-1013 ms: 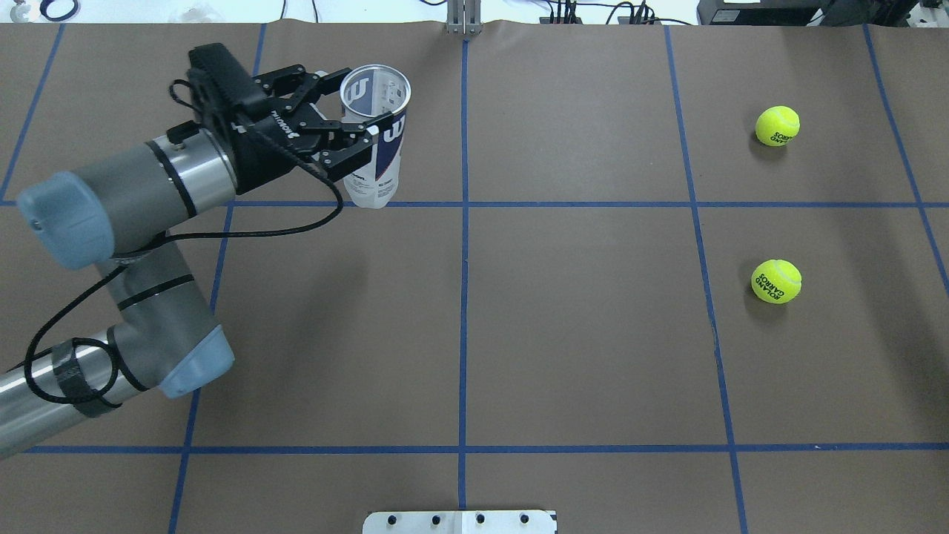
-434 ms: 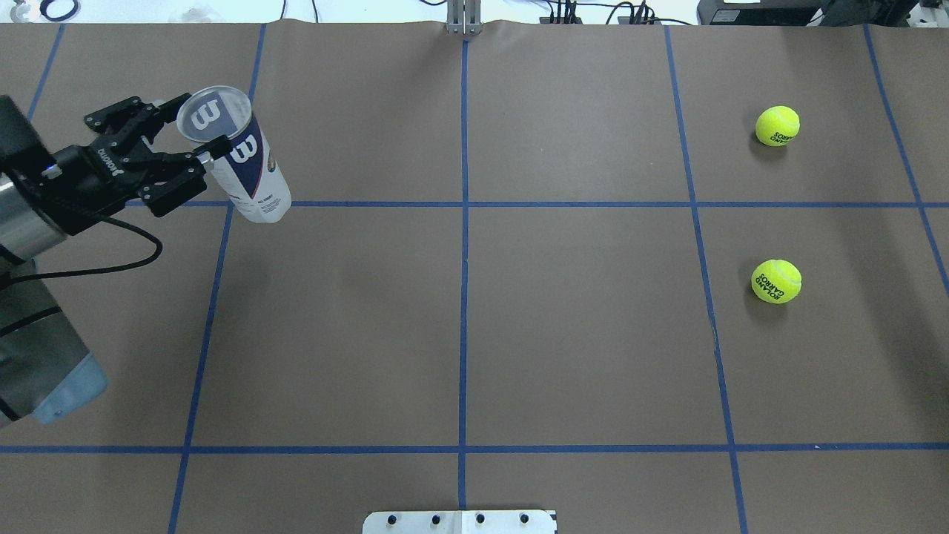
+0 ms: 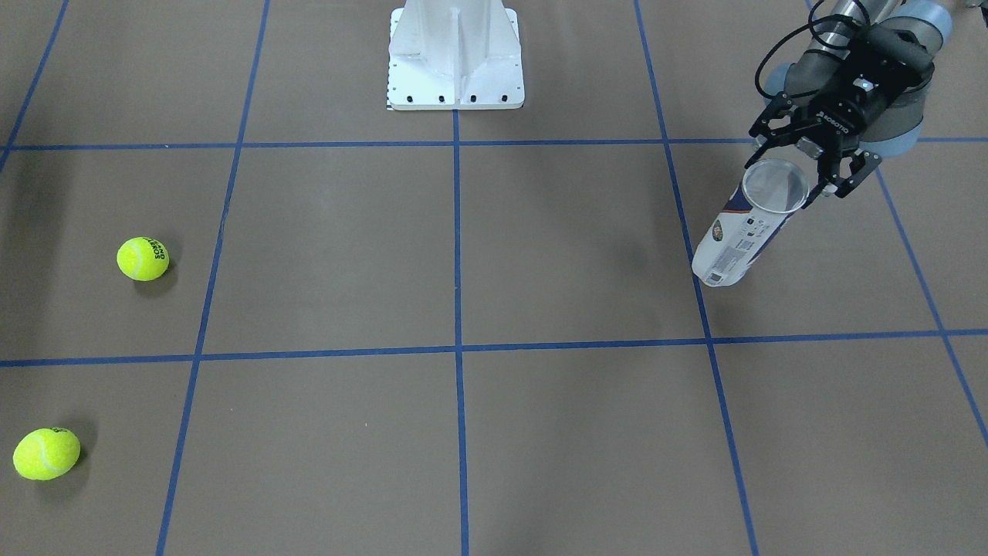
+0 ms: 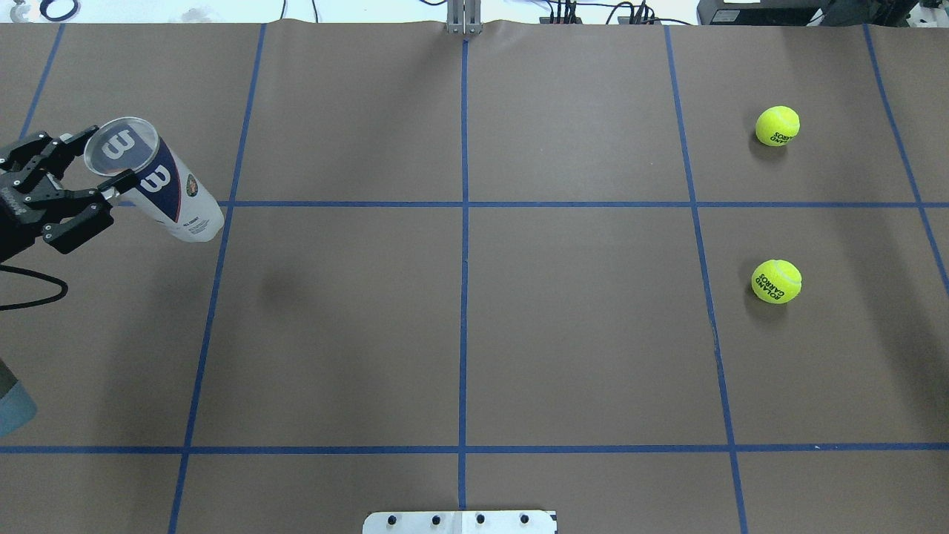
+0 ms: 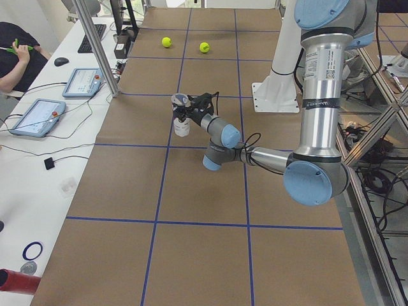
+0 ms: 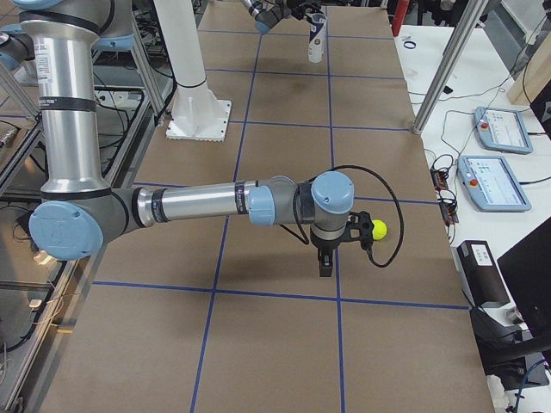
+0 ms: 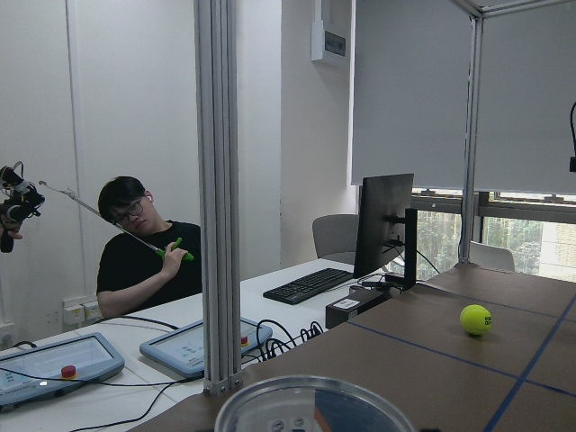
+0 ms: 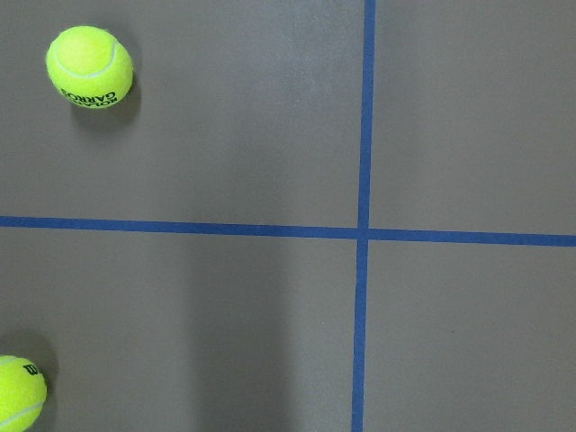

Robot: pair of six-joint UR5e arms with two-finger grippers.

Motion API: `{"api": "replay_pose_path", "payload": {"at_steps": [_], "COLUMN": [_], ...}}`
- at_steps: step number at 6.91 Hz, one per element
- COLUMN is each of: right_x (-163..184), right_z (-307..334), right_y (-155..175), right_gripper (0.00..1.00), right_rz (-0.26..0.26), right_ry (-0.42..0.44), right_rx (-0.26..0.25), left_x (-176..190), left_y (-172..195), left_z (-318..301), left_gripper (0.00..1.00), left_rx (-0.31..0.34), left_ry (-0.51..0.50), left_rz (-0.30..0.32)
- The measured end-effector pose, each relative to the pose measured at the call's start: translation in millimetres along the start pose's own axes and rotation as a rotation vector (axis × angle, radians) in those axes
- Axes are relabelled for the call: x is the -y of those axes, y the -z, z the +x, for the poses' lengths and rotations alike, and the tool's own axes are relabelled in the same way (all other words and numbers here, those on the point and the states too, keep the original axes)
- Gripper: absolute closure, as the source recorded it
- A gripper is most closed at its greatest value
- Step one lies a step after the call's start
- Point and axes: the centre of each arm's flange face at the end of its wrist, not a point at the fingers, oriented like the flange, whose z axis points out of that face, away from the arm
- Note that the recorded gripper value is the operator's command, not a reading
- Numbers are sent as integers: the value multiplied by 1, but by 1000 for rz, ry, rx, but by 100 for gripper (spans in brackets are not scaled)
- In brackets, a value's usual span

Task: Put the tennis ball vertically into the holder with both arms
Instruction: 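Hold the upright can with the left gripper near the table edge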

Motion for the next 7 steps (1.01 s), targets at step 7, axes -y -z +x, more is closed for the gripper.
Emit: {"api": "replay_pose_path", "payload": {"at_steps": [7], "right_x": [0], "right_z": [-2], "right_y": [-1], "right_gripper": [1], "right_rz": [-3], "right_ry": [3], "right_rx": [2], "left_x": [-53], "left_y": [30], "left_z": [-41], "left_gripper": [40], "left_rx": [76], "left_ry": [-3], "left_rz": [7]}}
